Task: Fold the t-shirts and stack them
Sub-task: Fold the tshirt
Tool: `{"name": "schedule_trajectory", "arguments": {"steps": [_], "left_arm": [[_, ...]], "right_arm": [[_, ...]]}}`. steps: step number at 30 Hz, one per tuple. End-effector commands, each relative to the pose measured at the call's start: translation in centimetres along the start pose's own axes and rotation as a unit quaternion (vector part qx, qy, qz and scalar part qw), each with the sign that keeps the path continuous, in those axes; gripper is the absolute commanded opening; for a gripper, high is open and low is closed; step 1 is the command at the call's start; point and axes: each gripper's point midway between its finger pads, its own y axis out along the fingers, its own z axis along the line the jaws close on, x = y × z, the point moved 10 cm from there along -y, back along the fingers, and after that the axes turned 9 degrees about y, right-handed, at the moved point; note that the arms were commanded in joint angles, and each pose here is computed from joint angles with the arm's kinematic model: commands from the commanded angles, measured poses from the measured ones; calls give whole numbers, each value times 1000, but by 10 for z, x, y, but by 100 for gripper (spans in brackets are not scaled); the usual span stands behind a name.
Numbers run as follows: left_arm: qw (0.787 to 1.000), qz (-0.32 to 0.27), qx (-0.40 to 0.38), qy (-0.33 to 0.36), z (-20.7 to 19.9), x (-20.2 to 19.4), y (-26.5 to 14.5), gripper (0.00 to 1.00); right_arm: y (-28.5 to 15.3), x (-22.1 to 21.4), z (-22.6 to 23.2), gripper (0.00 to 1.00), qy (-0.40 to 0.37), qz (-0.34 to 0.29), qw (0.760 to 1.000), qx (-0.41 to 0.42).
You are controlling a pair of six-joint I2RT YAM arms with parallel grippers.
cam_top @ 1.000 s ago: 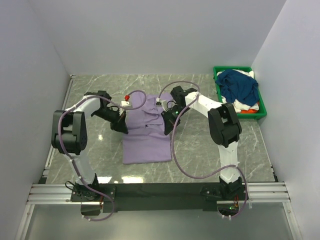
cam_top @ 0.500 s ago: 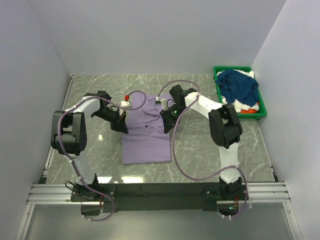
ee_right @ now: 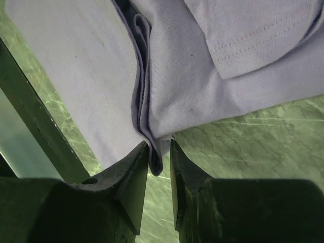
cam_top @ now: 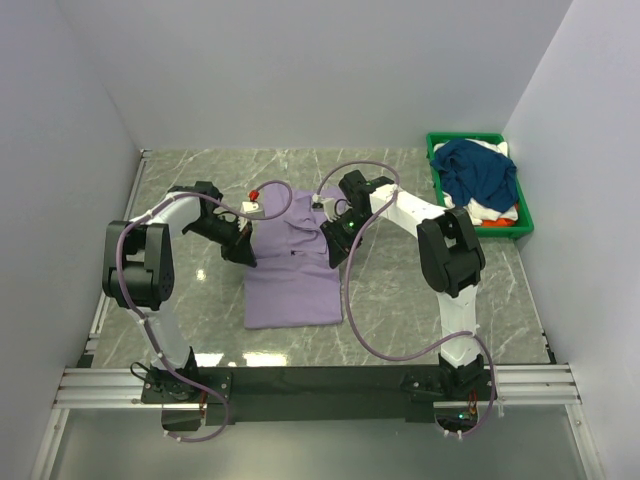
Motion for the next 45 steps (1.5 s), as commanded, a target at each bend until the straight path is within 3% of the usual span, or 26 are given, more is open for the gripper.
{"name": "schedule_trajectory", "arguments": {"steps": [1,6,12,13,21,37,40,41,42,43,45], "left_arm": [[1000,-12,3,23,1,11,-6,2],[1000,-14,2,26,0,14,-8,2],[999,-11,-5,34,-7,16,-12,2],[999,-10,-5,40,-8,16,-14,1],[997,-25,1,76,-19,31,-31,1],[998,-20,55,36,42,21,-12,1],[997,-14,69,32,48,17,-9,6],[997,-13,71,33,49,16,-8,9],[997,-7,75,29,50,14,-8,18],[997,-5,80,20,50,14,-9,25],[996,-3,86,23,45,17,-16,37]], "right_arm": [[-27,10,18,31,-18,-39,999,-11],[-34,12,24,26,-20,-49,999,-4],[-39,9,29,8,-26,-49,998,6],[-40,10,30,0,-27,-50,998,8],[-49,14,38,0,-49,-64,996,26],[-20,34,1,0,-29,-51,998,-5],[-17,29,-4,0,-27,-51,998,-23],[-16,28,-6,1,-22,-53,998,-30],[-15,26,-7,7,-20,-50,998,-34],[-17,26,-8,26,-15,-49,997,-50],[-28,27,-3,46,-11,-65,996,-64]]}}
